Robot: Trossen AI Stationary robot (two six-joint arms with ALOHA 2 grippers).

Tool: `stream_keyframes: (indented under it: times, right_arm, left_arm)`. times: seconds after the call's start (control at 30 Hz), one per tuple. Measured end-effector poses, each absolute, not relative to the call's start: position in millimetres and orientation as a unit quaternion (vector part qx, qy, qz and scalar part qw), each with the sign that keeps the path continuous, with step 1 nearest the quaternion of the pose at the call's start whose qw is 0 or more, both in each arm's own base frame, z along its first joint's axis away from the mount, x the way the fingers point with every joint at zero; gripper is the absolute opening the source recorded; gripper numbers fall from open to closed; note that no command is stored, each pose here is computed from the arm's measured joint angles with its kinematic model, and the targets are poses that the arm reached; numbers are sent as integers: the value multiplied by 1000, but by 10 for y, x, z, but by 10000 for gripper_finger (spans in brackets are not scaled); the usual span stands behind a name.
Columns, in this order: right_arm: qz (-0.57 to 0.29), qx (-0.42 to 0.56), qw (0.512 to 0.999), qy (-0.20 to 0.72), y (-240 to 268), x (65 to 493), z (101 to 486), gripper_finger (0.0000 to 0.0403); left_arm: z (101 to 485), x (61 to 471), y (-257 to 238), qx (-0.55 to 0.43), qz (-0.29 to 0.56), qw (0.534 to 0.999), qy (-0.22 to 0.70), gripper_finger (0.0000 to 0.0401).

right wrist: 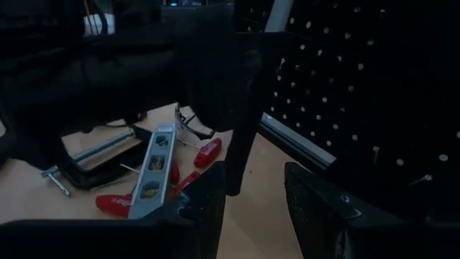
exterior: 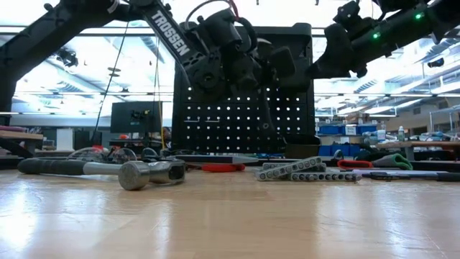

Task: Hang tools onto peg board
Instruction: Hang the top hammer onto the peg board

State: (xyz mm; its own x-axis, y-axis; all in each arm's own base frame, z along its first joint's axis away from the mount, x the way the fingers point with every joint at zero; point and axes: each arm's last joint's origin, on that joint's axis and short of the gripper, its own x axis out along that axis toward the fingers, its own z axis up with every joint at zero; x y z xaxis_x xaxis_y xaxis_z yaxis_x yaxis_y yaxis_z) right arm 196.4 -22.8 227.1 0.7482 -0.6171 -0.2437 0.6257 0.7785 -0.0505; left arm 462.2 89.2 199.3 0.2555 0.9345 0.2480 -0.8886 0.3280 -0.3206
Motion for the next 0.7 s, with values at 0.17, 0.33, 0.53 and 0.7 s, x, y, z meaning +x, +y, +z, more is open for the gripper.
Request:
stream_keyframes:
  times: [0.17,0.33,0.53,0.7]
  right_arm:
    - [-333,19,935,124,-228,1964,2270,151]
    - [-332,20,935,120,-228,1967,2276,151]
    - [-332,20,935,120,-228,1967,2277,151]
    - [-332,20,935,120,-228,1967,2278,151]
  left_arm:
    - [1985,4613,977,-67,579,787,-205,74]
    - [1990,4601,1053,-64,576,788,-208,74]
    - [1922,4620,1148,-59,581,791,-179,74]
    - [1848,4634,1210,-66,587,791,-157,74]
